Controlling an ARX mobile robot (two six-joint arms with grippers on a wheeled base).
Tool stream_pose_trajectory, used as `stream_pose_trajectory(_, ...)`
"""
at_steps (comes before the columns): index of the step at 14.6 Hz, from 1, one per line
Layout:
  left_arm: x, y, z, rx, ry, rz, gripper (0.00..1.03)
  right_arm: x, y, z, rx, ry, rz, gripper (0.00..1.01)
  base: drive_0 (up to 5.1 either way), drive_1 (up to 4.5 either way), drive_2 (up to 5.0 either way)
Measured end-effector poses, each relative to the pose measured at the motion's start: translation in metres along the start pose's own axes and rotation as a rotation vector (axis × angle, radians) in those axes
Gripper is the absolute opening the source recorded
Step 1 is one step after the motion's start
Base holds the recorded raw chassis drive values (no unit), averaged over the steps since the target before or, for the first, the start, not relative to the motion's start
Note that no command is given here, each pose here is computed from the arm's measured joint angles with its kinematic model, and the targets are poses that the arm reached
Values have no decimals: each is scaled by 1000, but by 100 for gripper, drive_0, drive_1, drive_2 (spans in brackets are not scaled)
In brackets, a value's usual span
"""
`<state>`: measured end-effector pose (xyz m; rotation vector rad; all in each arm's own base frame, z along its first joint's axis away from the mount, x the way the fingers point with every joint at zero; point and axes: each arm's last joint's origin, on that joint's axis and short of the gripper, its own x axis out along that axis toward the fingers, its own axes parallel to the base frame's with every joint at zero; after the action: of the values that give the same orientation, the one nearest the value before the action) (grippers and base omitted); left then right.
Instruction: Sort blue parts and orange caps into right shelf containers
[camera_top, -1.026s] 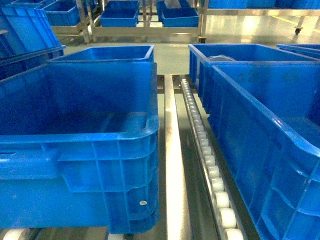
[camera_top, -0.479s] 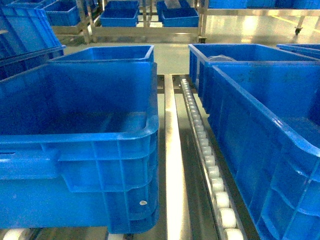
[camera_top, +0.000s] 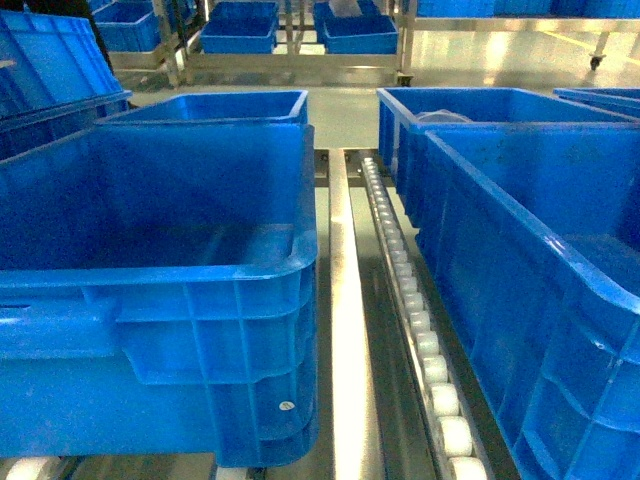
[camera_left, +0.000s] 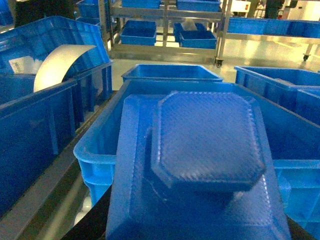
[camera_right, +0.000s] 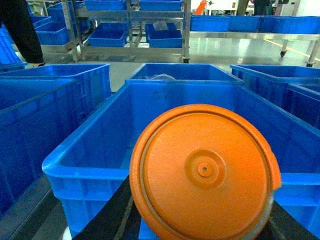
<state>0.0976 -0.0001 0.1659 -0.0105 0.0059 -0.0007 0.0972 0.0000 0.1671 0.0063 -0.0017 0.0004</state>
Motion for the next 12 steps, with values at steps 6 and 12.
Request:
stream_pose_trajectory(6,0,0,0,0,0,0,42,0,0,1,-12,-20,-11,43,0,0,0)
stream_pose_trajectory(12,16,1,17,-82,-108,-61,42,7,-4,23,-89,-192,-83,43,0,0,0)
